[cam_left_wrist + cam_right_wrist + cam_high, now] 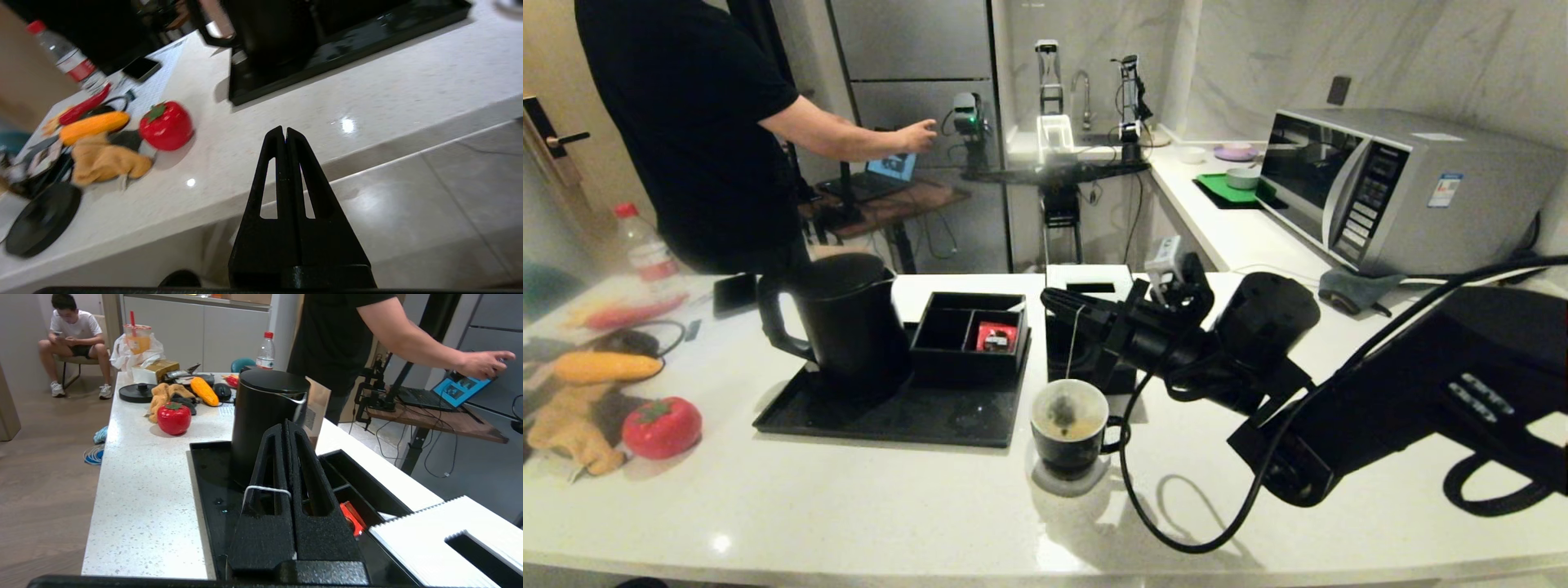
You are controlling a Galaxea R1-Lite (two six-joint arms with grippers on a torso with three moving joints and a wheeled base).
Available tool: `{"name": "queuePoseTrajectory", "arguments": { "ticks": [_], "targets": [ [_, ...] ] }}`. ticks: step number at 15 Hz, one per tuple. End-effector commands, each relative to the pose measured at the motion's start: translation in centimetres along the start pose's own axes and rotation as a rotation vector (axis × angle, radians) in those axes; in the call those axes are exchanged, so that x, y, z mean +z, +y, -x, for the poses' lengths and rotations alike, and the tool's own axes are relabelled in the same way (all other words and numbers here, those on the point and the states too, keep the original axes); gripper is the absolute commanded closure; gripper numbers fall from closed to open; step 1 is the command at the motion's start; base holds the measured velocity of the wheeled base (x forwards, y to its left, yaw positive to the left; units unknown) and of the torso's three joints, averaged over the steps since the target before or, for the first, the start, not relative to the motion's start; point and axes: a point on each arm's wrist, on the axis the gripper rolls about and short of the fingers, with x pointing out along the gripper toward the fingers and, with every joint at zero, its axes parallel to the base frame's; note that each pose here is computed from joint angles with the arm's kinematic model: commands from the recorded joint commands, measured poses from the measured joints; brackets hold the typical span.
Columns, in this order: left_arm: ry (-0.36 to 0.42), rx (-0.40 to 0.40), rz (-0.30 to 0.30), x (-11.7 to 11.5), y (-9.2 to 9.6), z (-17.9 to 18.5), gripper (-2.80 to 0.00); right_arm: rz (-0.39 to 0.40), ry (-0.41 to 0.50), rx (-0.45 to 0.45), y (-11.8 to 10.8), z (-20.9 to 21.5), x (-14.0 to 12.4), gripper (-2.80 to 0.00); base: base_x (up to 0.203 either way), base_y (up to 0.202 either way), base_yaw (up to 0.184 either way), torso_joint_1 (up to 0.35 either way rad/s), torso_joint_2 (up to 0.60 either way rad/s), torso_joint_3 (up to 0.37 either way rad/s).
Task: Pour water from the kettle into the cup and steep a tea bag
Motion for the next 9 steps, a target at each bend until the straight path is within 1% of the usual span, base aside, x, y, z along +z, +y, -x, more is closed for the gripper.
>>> {"name": "queuePoseTrajectory", "arguments": {
  "ticks": [1, 4, 6, 9],
  "targets": [
    [-0.022, -0.023, 0.008, -0.19, -0.05, 0.11, 0.00, 0.003, -0.005, -0.004, -0.33, 0.07, 0.01, 0.00, 0.000, 0.000, 0.000, 0.000, 0.00, 0.000],
    [-0.036, -0.049, 0.004, -0.24, -0.12, 0.16, 0.00, 0.008, -0.005, -0.018, -0.86, 0.29, 0.08, 0.00, 0.000, 0.000, 0.000, 0.000, 0.00, 0.000],
    [-0.069, -0.078, -0.016, -0.35, -0.12, 0.33, 0.00, 0.010, -0.007, -0.016, -0.95, 0.33, 0.18, 0.00, 0.000, 0.000, 0.000, 0.000, 0.00, 0.000],
    [-0.094, -0.121, -0.021, -0.53, -0.27, 0.39, 0.00, 0.012, -0.009, -0.018, -1.16, 0.24, 0.26, 0.00, 0.000, 0.000, 0.000, 0.000, 0.00, 0.000]
  ]
}}
